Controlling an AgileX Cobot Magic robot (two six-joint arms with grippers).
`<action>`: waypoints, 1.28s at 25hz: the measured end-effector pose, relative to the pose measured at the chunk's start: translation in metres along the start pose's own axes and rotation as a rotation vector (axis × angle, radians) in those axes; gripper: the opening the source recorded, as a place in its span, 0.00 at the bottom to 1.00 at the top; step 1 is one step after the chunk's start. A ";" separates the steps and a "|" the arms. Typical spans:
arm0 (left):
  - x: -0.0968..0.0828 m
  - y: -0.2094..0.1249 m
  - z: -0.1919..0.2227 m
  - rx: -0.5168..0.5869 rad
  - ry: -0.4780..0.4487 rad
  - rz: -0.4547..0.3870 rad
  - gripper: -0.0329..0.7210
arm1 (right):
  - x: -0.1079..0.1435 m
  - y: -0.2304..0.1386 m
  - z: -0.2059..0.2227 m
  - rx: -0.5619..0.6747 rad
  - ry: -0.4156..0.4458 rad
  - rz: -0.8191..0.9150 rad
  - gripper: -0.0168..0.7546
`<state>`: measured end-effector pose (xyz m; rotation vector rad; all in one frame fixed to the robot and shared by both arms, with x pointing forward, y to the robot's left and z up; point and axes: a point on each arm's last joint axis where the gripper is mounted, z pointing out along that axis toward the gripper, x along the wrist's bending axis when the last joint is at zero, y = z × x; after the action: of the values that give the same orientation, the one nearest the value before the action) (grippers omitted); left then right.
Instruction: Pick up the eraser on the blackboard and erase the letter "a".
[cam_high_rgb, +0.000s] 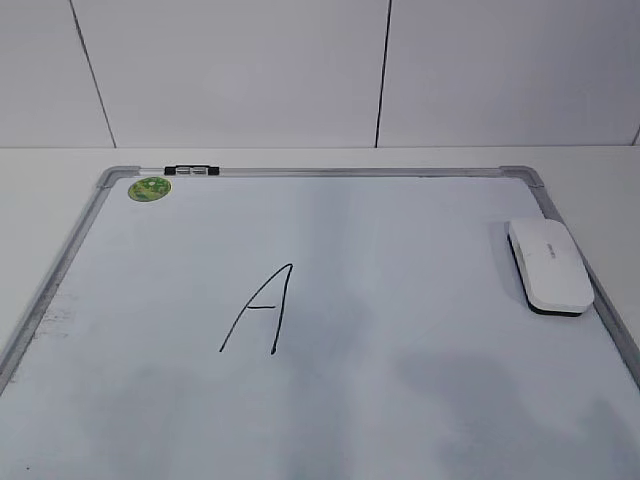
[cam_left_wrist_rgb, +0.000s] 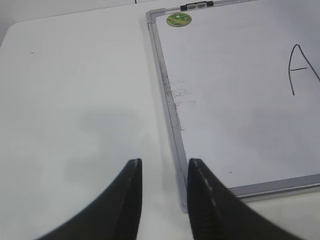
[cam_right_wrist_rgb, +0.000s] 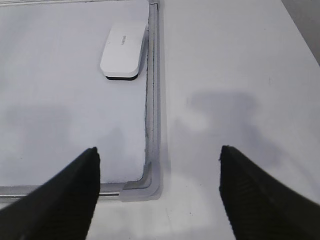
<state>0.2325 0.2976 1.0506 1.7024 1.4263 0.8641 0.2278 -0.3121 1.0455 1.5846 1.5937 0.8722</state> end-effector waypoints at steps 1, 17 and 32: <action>0.000 0.000 0.000 0.000 0.003 -0.002 0.36 | 0.000 0.000 0.000 0.000 -0.005 0.003 0.79; -0.001 0.000 0.000 0.004 0.092 -0.053 0.36 | 0.001 0.000 -0.001 0.002 -0.073 0.044 0.79; -0.001 0.000 0.000 0.004 0.098 -0.056 0.36 | 0.001 -0.001 -0.001 0.002 -0.080 0.048 0.79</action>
<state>0.2328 0.2969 1.0506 1.6345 1.5343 0.9249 0.2268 -0.3110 1.0455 1.6453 1.5068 0.8220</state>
